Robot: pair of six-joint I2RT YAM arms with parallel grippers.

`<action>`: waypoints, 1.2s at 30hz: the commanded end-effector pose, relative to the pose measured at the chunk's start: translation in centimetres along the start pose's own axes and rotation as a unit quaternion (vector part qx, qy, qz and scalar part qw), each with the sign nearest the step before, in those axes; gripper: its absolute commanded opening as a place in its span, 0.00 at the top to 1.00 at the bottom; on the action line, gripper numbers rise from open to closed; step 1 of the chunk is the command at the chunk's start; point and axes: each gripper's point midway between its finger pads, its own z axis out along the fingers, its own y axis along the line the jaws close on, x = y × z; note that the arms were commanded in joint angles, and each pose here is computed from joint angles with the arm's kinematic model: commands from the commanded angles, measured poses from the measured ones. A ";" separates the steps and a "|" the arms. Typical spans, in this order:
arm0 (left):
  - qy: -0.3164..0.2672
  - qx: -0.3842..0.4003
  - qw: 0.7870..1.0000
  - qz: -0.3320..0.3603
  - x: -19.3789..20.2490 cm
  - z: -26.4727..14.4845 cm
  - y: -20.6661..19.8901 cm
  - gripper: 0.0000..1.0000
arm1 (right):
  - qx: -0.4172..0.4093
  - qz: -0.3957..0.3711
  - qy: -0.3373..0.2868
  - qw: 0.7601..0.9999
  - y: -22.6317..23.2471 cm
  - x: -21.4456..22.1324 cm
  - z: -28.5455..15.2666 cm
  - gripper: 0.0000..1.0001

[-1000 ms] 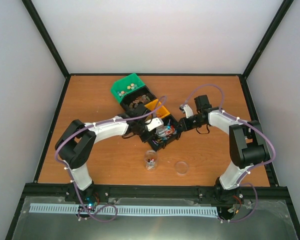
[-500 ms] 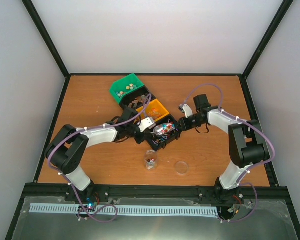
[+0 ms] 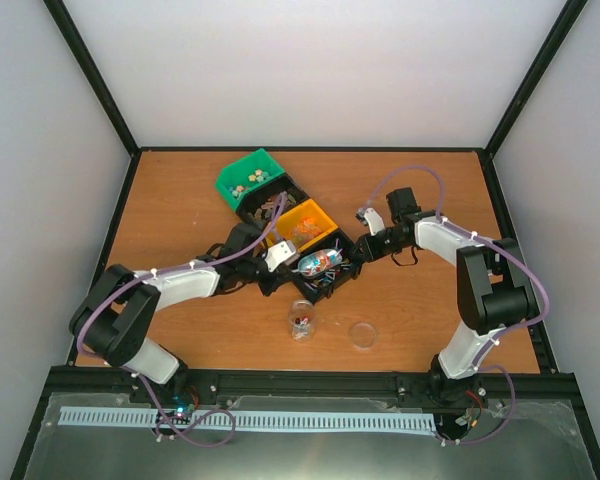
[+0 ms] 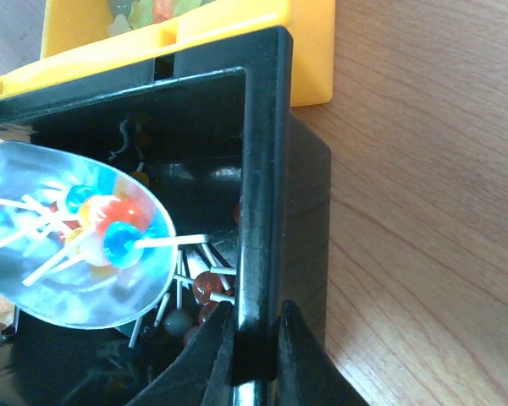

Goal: Pack the candies

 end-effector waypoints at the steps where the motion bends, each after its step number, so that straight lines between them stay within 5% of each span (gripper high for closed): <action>1: -0.057 -0.001 0.997 0.047 -2.9 -1.6 -0.5 0.99 | -0.013 0.004 0.047 0.999 0.1 2.6 1.0 0.97; 12: -0.104 -0.007 0.989 0.105 -5.1 -6.5 -3.1 0.99 | -0.003 -0.003 0.050 0.999 -0.1 2.8 0.9 0.87; 24: -0.079 -0.018 0.984 0.158 -4.0 -13.2 -7.0 0.99 | 0.007 -0.019 0.036 0.999 0.1 1.8 -0.1 0.51; 29: -0.029 0.006 0.986 0.166 -1.7 -15.1 -8.9 0.99 | 0.013 -0.030 0.030 0.999 0.4 1.6 -0.7 0.29; 36: 0.022 0.000 0.981 0.190 0.3 -17.9 -10.2 0.99 | 0.021 -0.044 0.015 0.999 0.5 0.5 -1.4 0.12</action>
